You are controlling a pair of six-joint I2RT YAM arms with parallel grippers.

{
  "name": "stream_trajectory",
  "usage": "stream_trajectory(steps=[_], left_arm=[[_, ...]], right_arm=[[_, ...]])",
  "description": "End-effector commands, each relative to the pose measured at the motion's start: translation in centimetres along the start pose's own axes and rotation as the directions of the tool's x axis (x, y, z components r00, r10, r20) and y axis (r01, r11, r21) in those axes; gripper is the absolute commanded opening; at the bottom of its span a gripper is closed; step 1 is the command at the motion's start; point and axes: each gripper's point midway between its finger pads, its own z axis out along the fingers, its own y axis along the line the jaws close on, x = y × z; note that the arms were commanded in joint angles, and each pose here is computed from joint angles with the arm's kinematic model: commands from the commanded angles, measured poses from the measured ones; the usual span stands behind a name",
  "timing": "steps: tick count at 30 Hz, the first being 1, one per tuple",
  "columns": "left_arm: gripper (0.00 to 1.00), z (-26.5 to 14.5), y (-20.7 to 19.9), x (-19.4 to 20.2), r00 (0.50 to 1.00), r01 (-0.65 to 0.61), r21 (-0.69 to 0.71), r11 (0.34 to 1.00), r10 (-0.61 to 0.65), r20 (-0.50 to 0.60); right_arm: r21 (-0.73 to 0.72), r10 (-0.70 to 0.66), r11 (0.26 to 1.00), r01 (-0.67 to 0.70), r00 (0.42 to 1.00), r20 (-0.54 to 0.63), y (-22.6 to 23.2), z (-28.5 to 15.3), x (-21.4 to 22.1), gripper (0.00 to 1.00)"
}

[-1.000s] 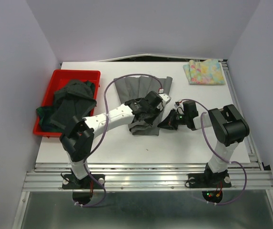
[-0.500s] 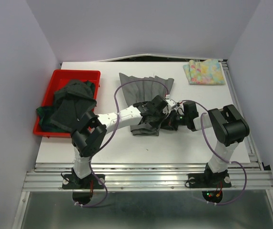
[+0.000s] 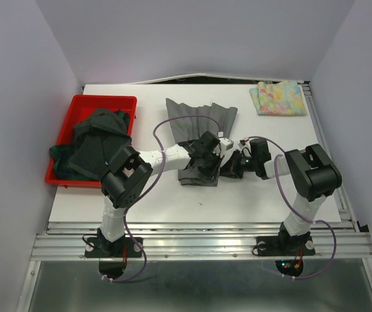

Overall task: Fold and stack the skirts
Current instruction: Fold the skirt

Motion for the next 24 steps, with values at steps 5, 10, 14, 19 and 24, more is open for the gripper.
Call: stream_trajectory(steps=[5, 10, 14, 19, 24], left_arm=[[0.20, -1.1, 0.3, 0.8, 0.999, 0.021, 0.039, 0.999, -0.020, -0.031], [0.21, -1.0, 0.7, 1.4, 0.999, 0.027, 0.022, 0.999, -0.026, -0.042], [0.32, -0.6, 0.7, 1.9, 0.997, 0.051, 0.045, 0.998, -0.049, -0.061], [0.47, -0.8, 0.8, 2.3, 0.996, 0.063, 0.061, 0.996, -0.059, -0.072], [0.54, -1.1, 0.7, 2.4, 0.996, 0.066, 0.067, 0.996, -0.062, -0.061]], right_arm=[[0.029, -0.074, 0.997, 0.073, 0.997, 0.036, 0.7, -0.3, -1.0, 0.01], [0.016, -0.088, 0.996, 0.088, 0.995, 0.040, 1.4, -0.5, -1.2, 0.15], [0.036, -0.146, 0.989, 0.142, 0.969, 0.197, 3.4, -3.3, -6.0, 0.24], [0.110, -0.226, 0.974, 0.200, 0.918, 0.325, 5.1, -5.5, -12.7, 0.25], [0.156, -0.346, 0.938, 0.309, 0.835, 0.428, 9.1, -6.2, -20.0, 0.35]])
